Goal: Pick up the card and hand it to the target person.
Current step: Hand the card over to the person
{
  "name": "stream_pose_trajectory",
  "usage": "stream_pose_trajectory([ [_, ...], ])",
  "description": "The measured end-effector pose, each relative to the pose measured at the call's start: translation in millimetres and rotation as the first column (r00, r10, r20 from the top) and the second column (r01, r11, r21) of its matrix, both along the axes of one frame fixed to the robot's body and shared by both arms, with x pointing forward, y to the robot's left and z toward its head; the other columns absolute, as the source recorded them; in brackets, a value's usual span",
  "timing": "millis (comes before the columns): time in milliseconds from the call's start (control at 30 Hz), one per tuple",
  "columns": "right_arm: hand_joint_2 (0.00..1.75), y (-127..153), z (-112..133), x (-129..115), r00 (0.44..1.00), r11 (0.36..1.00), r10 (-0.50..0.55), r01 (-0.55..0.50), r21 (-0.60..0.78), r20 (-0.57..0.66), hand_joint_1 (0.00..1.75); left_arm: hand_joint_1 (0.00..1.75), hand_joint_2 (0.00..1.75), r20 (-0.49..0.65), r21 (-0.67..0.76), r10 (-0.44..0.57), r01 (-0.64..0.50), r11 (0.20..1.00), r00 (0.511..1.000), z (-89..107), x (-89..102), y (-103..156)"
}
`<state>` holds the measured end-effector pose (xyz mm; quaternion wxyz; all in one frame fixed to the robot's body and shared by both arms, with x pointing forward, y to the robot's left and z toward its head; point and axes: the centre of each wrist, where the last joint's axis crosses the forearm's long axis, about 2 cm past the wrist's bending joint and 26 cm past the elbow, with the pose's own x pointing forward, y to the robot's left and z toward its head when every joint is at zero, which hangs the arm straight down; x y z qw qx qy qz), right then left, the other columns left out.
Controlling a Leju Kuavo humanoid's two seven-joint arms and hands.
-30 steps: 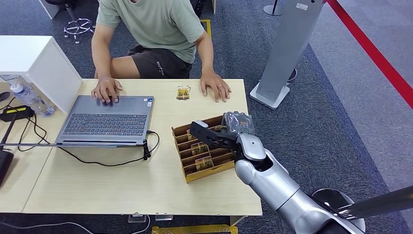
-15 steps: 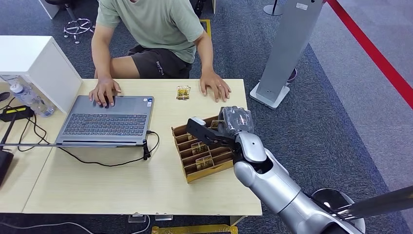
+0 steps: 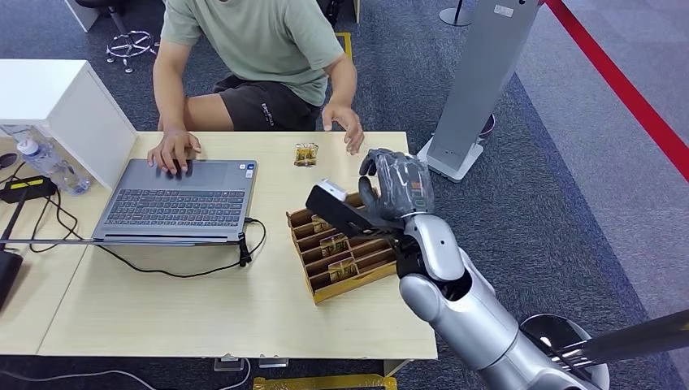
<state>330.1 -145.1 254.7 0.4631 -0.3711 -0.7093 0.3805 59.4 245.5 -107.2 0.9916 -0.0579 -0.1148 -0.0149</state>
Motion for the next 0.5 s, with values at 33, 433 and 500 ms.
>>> stream_pose_trajectory([
  [33, 1.75, -1, 1, -1, 1.000, 1.000, 0.006, -0.006, 0.008, 0.012, 1.29, 0.00, 0.00, 0.001, 0.000, 0.000, 0.000, 1.000, 1.000, 0.0, 0.0, 0],
  [433, 1.75, -5, 4, 12, 0.989, 0.990, 0.112, -0.120, 0.079, 0.097, 1.29, 0.00, 0.00, 0.016, -0.002, -0.026, 0.026, 1.000, 1.000, 0.4, 2.6, 0],
  [500, 1.75, -3, 3, 21, 0.988, 0.989, 0.118, -0.127, 0.082, 0.101, 1.29, 0.00, 0.00, 0.019, -0.002, -0.030, 0.030, 1.000, 0.999, 0.7, 4.4, 0],
])
